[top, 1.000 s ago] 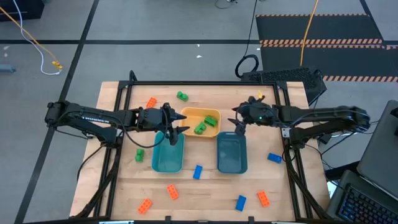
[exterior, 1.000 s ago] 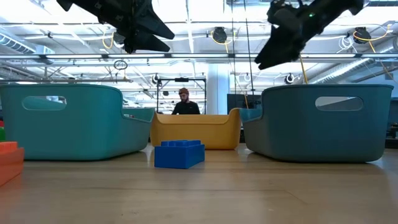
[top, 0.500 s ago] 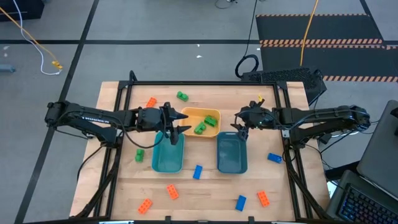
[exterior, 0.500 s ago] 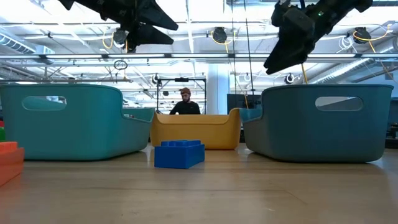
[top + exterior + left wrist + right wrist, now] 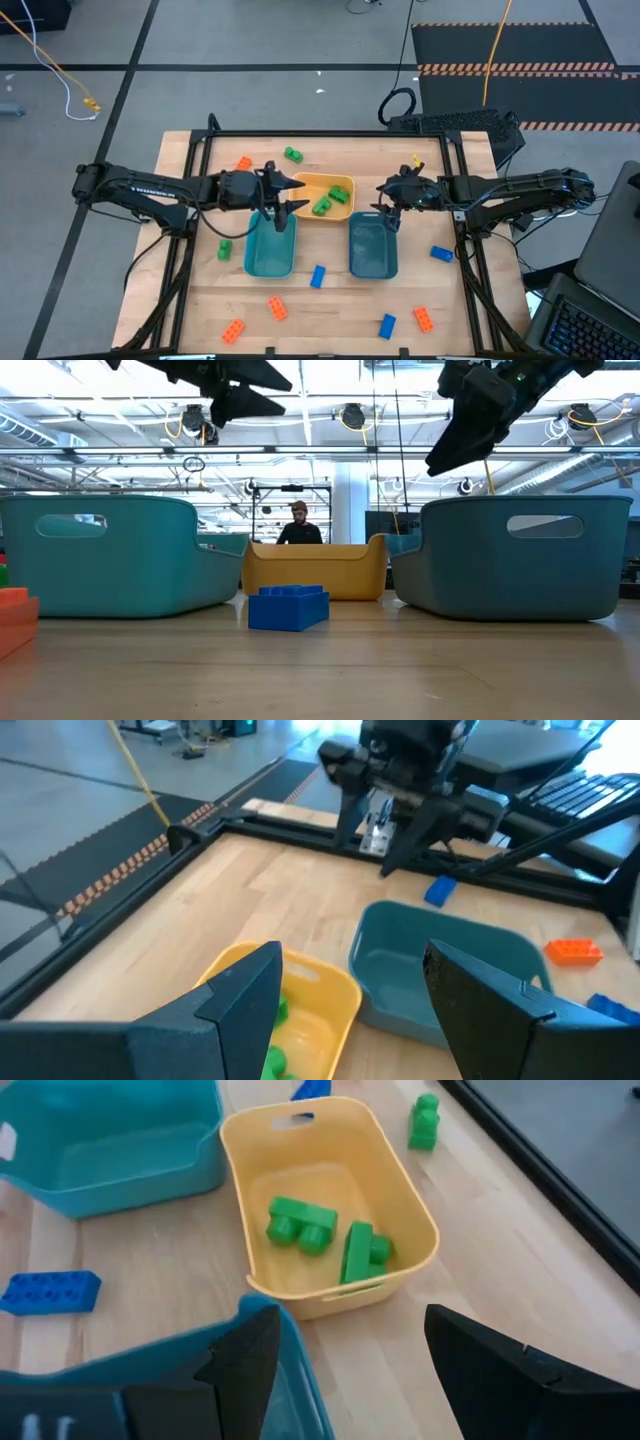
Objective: Sort & place blocks by color
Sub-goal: Put the blue game piece into the blue bin
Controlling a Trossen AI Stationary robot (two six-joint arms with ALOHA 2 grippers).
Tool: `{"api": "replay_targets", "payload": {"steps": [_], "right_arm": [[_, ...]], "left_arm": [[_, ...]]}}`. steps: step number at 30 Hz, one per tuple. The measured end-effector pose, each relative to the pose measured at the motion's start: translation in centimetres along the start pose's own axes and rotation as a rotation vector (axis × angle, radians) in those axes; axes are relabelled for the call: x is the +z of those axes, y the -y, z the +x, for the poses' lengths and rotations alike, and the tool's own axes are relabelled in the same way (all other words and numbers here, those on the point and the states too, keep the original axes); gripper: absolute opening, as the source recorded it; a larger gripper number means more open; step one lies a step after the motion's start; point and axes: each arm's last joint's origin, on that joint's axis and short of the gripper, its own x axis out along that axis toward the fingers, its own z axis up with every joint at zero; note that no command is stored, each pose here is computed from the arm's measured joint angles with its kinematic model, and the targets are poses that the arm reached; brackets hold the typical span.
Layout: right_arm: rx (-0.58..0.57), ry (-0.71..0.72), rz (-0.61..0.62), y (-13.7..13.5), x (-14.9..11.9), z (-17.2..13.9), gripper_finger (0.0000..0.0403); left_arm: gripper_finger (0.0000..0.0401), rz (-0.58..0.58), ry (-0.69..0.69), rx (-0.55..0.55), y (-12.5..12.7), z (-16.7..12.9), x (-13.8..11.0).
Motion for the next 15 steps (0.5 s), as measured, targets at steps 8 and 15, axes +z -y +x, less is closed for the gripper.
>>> {"api": "replay_targets", "payload": {"steps": [8, 15], "right_arm": [[0.012, -0.271, 0.111, -0.1, -2.5, -0.2, 0.0242], [0.004, -0.557, 0.166, -1.4, -4.9, -1.2, 0.0242]], "left_arm": [[0.0243, 0.013, 0.0, -0.045, 0.5, -0.1, 0.4], [0.0243, 0.019, 0.0, -0.045, 0.5, -0.1, 0.4]]}}
